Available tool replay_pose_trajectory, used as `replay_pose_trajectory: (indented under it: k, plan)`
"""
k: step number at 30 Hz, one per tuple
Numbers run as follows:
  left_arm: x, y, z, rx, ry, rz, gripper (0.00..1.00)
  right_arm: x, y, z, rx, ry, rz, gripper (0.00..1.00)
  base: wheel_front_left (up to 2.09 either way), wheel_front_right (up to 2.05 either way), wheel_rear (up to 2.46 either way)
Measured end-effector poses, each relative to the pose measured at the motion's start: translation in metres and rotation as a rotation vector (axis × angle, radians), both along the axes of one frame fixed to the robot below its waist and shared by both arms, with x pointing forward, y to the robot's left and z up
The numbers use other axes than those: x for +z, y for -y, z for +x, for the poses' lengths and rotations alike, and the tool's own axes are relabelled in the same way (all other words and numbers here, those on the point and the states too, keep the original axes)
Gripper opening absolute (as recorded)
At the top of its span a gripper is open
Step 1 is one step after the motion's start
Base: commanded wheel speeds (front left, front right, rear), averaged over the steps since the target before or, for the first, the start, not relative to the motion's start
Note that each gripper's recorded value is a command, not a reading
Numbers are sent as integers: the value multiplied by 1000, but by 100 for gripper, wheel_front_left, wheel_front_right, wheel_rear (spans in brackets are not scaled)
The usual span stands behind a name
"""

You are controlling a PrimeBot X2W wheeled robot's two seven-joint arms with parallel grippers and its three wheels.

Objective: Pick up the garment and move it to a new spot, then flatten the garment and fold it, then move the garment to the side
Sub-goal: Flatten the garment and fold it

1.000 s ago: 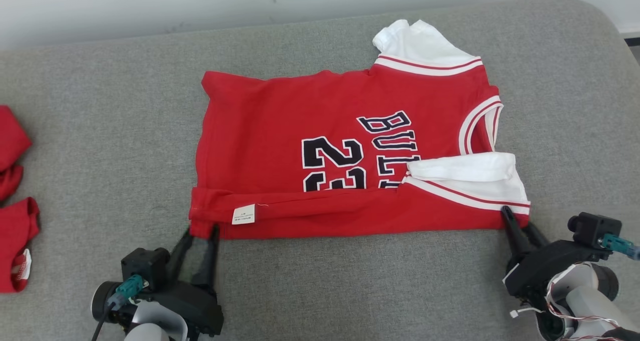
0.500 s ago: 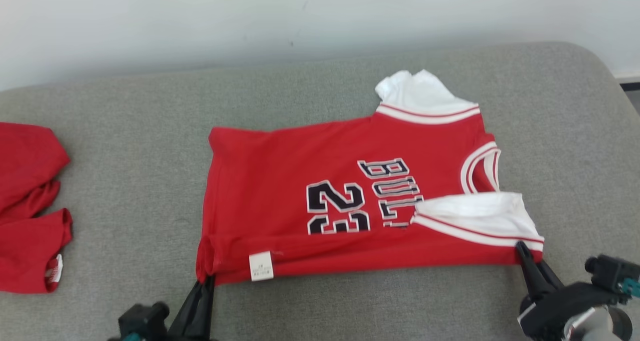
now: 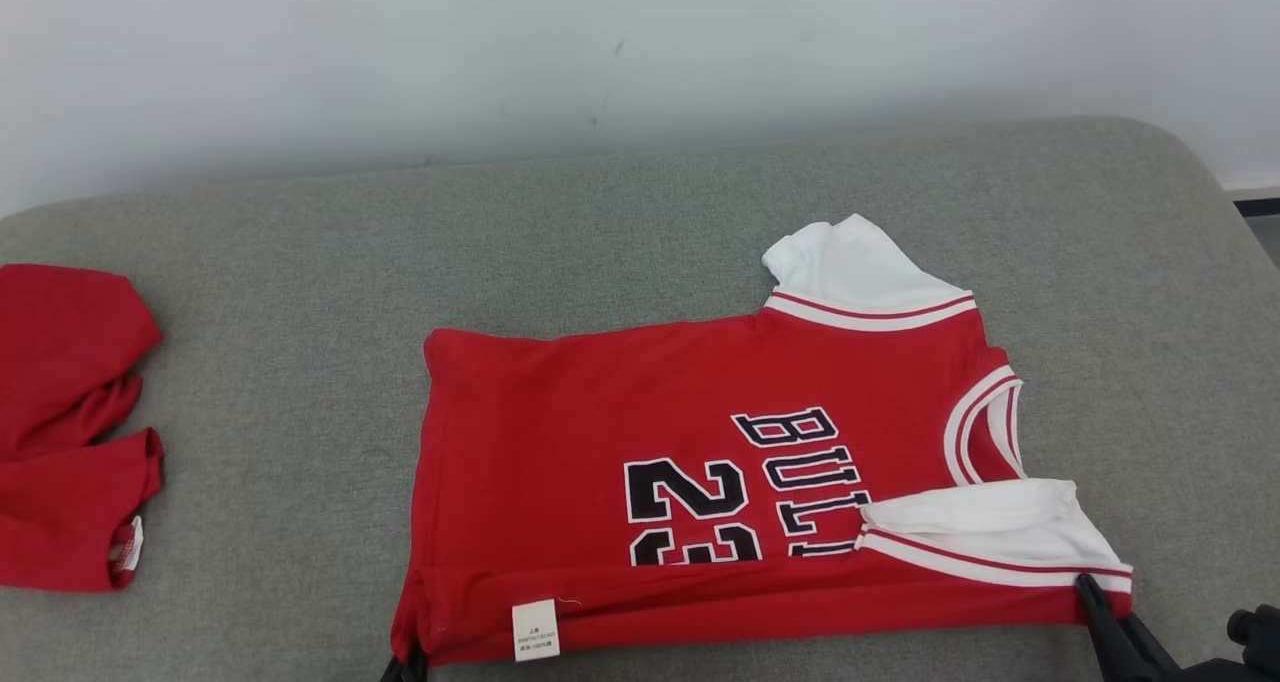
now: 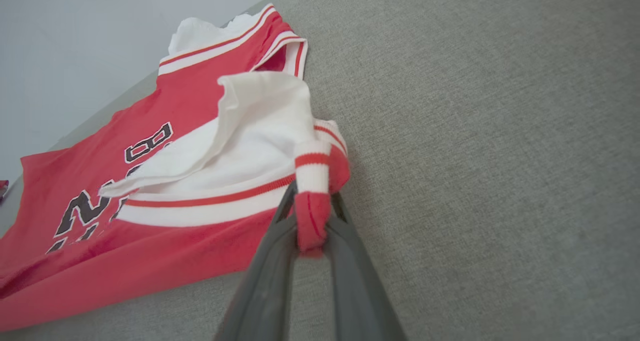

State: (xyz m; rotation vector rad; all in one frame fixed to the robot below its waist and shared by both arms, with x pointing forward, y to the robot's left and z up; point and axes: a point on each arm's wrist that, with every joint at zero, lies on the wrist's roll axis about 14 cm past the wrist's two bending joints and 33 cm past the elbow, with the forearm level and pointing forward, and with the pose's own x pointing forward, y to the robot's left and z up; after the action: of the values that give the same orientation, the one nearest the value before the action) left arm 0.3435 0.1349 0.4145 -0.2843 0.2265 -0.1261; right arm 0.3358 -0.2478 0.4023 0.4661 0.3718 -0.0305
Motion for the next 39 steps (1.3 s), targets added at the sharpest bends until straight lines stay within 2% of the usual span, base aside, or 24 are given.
replay_pose_trajectory:
  k: [1,2,11,26,32,39]
  plan:
    - [1,1,0,-2,3,3,68,2,0,1,-5,8,-1,73,0,0,0]
    - [1,0,0,-1,5,5,100,5,1,3,-9,21,-6,100,0,0,0]
    - [29,-8,12,23,101,40,100,39,-7,18,-14,163,-39,100,0,0,0]
    - [106,-32,29,92,351,131,100,113,-36,35,42,464,-169,100,0,0,0]
    - [127,-47,31,144,414,168,100,128,-43,33,60,522,-224,100,0,0,0]
    - [126,-64,25,192,409,205,100,138,-52,29,67,562,-242,100,0,0,0]
